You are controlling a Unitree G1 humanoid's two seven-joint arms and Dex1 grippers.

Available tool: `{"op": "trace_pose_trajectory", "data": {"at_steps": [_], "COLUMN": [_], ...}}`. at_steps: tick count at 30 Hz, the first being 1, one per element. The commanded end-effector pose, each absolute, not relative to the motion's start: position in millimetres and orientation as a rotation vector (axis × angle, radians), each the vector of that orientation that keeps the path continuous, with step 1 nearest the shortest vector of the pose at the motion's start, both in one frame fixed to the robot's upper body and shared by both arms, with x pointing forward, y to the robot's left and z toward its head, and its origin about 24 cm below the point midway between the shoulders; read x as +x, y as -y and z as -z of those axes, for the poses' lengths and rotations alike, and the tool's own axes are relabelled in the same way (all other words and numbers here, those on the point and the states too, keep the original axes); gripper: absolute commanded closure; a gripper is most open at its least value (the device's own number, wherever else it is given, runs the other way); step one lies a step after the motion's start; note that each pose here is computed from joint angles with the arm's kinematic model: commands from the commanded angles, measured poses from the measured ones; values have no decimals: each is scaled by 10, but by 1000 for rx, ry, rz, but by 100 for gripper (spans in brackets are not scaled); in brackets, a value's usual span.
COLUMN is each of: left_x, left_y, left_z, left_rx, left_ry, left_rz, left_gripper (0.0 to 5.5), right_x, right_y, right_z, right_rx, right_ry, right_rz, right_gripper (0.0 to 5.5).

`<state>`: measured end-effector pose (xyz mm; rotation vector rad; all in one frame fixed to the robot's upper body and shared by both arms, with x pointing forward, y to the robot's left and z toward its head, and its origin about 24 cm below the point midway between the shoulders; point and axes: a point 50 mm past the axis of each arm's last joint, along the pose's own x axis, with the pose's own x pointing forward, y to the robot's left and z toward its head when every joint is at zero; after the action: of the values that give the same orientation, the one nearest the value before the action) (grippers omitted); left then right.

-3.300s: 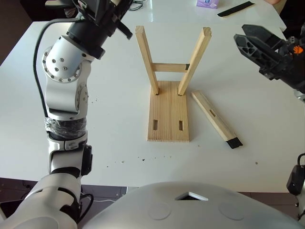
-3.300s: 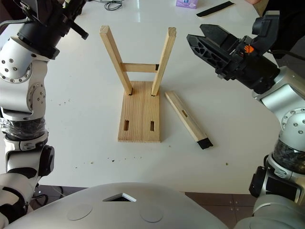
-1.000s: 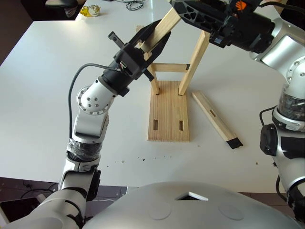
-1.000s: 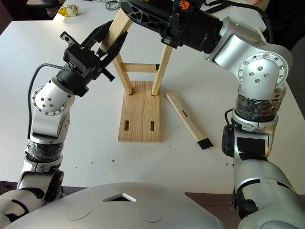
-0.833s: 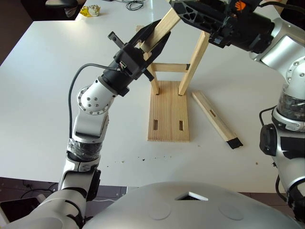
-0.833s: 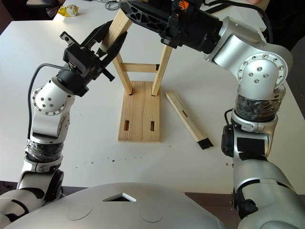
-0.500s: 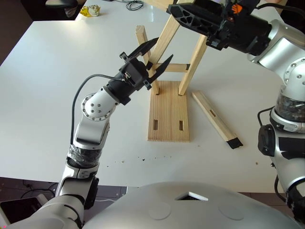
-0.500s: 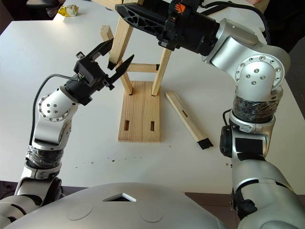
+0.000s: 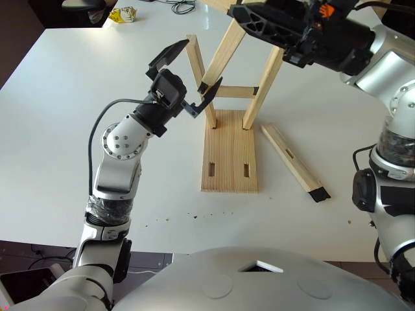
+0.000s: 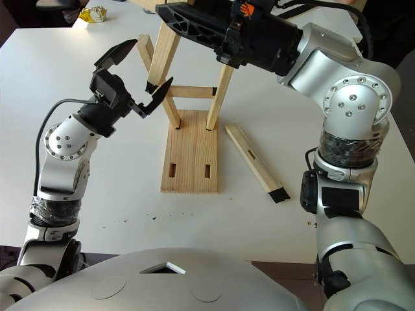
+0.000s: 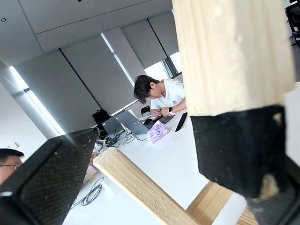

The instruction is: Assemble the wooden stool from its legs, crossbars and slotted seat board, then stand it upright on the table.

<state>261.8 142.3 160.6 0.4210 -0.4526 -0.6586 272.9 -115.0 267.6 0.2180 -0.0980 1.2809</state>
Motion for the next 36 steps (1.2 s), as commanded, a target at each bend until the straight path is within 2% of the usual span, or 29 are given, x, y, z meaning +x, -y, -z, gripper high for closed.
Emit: {"op": "trace_pose_trajectory", "data": {"at_steps": [1, 8, 14, 21, 27, 31, 36], "left_x": [2623, 2616, 2640, 2766, 2895, 2939, 2961], "left_y": [-1466, -1536, -1585, -1909, -2142, -2171, -2176], "left_z": [-1604, -1571, -1521, -1544, -1603, -1645, -1655], "left_rx": [422, 408, 402, 419, 442, 449, 465], "left_ry": [449, 424, 396, 342, 322, 325, 318], "left_rz": [647, 626, 612, 487, 410, 415, 444], "left_gripper": [10, 10, 10, 10, 10, 10, 10], "right_x": [2647, 2486, 2385, 2124, 1984, 1926, 1908], "right_y": [1219, 1549, 1629, 1717, 1641, 1534, 1536], "right_z": [-2747, -2696, -2636, -2383, -2110, -1882, -1625], "right_rx": [173, 102, 77, 36, -46, -153, -260], "right_ry": [139, 75, 32, -121, -175, -160, -141], "right_rz": [-1284, -1228, -1230, -1296, -1317, -1309, -1285], "right_gripper": [346, 346, 346, 346, 346, 346, 346]}}
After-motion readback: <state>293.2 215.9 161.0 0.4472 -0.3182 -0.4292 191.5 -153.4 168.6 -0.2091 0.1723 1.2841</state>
